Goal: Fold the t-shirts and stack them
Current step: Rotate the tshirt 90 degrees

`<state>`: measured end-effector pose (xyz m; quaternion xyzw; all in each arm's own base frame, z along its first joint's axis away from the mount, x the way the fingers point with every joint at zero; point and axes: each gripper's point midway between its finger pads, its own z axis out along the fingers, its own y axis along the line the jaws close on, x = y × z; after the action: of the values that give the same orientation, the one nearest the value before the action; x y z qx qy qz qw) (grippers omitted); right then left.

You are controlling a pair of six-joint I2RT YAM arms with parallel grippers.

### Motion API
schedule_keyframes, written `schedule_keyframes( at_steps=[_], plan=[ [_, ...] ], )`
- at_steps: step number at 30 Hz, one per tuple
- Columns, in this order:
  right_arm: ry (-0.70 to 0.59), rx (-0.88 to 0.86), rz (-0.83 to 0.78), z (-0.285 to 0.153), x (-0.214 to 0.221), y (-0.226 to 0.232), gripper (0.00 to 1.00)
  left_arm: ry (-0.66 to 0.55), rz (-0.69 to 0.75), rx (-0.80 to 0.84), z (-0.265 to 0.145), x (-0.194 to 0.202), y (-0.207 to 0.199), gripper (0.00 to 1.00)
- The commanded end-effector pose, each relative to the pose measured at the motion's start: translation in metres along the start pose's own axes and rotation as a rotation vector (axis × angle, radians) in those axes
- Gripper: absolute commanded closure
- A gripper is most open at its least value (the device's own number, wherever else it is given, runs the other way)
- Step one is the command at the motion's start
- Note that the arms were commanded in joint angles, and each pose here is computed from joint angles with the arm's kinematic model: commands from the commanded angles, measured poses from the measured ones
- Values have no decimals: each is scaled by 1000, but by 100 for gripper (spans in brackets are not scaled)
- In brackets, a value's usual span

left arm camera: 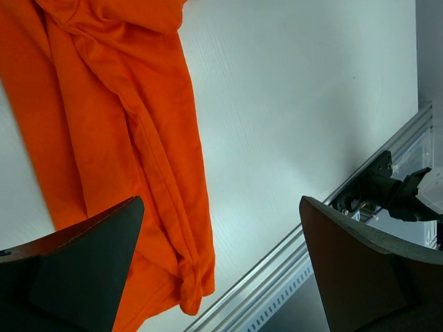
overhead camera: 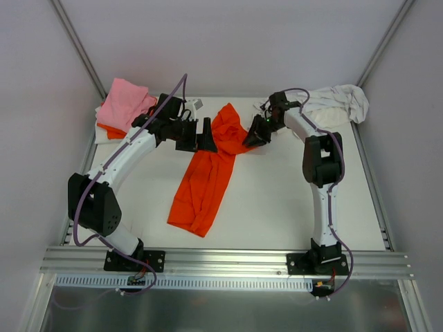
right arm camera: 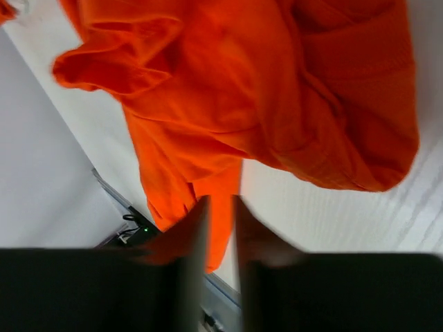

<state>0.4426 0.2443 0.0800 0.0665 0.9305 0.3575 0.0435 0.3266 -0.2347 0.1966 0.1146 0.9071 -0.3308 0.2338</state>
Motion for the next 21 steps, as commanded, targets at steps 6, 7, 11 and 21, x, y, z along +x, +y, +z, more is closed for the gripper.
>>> schedule_keyframes(
  at_steps=[6, 7, 11, 21],
  plan=[
    [-63, 92, 16, -24, 2, -32, 47, -10, 51, 60, -16, -14, -22, 1],
    [-68, 97, 34, -27, -1, -38, 46, -11, 49, 63, -16, -16, -23, 1],
    [-88, 105, 47, -33, -9, -48, 43, -13, 54, 66, -16, -18, -24, 1],
    [-97, 99, 68, -29, -22, -55, 43, 0, 48, 61, -15, -13, -22, 1]
  ],
)
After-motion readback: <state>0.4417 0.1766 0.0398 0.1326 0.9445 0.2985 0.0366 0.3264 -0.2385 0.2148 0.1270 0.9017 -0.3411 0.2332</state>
